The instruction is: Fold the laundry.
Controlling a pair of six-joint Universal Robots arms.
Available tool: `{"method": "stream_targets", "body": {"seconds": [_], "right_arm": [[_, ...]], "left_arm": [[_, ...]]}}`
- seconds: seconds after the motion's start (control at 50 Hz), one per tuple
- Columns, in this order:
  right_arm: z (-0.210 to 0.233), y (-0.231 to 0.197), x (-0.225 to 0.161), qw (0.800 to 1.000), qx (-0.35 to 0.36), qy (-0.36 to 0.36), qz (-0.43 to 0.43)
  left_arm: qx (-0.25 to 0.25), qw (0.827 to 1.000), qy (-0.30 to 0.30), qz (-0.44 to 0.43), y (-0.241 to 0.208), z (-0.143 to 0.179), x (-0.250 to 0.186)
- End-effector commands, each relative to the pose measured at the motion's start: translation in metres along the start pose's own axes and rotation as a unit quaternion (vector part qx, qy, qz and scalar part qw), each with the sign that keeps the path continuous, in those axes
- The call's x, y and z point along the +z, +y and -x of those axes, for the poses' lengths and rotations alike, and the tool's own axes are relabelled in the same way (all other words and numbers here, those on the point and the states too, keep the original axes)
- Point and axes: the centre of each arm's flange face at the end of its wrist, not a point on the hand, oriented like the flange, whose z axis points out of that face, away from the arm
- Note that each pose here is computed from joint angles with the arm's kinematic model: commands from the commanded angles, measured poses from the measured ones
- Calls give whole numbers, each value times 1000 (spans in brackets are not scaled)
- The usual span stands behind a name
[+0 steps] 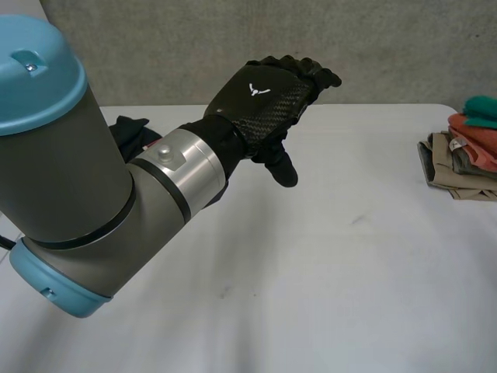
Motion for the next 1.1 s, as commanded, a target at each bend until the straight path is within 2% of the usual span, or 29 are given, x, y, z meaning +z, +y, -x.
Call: {"method": "stream_targets", "body": {"seconds": [0.02, 0.18, 0.28, 0.34, 0.42, 0.44, 0.5, 0.52, 0.58, 0.62, 0.66, 0.72, 0.76, 0.8, 0.82, 0.88, 0.9, 0.92, 0.94, 0.98, 1.0, 1.1], "right_arm": [[4, -24, 5, 1000, -13, -16, -8], [11, -62, -3, 999, 23, 4, 30], [-7, -86, -25, 993, 38, 51, 97], [-19, -92, -41, 987, 19, 79, 136], [-47, -119, -61, 967, -51, 160, 191], [-58, -131, -66, 953, -85, 197, 213], [-71, -151, -69, 928, -136, 250, 241], [-77, -164, -69, 910, -171, 279, 252], [-82, -177, -64, 890, -214, 316, 251], [-66, -192, -43, 894, -236, 319, 209], [-32, -219, -16, 915, -247, 291, 132], [2, -241, -3, 931, -243, 264, 65], [39, -256, 1, 946, -229, 227, 8], [66, -262, 3, 957, -218, 190, -25], [98, -263, 2, 967, -201, 145, -49], [147, -257, -4, 980, -176, 67, -70], [178, -249, -10, 984, -161, 19, -71], [193, -245, -14, 986, -152, -1, -70], [208, -240, -19, 987, -142, -23, -64], [248, -224, -35, 989, -118, -80, -38], [257, -220, -40, 989, -114, -91, -28], [299, -189, -71, 981, -107, -153, 61]], "left_arm": [[1, 1000, 0, -2, -2, -1, -2], [0, 1000, 4, -9, -8, -4, -6], [0, 1000, 11, -16, -14, -10, -9], [1, 1000, 13, -20, -17, -12, -10], [1, 1000, 14, -23, -21, -14, -13], [2, 1000, 15, -26, -23, -14, -14], [3, 999, 14, -34, -29, -14, -16], [3, 999, 14, -36, -31, -14, -17], [5, 999, 12, -44, -36, -14, -18], [7, 999, 6, -50, -40, -11, -19], [8, 998, -2, -55, -43, -8, -19], [11, 998, -29, -60, -47, 3, -18], [16, 996, -64, -67, -50, 19, -17], [24, 989, -128, -74, -53, 52, -14], [27, 986, -147, -74, -54, 64, -14], [38, 972, -223, -61, -43, 122, -14], [41, 968, -241, -56, -39, 138, -15], [43, 964, -257, -47, -31, 153, -14], [51, 955, -291, -25, -11, 187, -14], [65, 947, -316, -4, 10, 218, -13], [85, 939, -332, 21, 31, 244, -12], [157, 917, -351, 107, 105, 304, -11]]}}
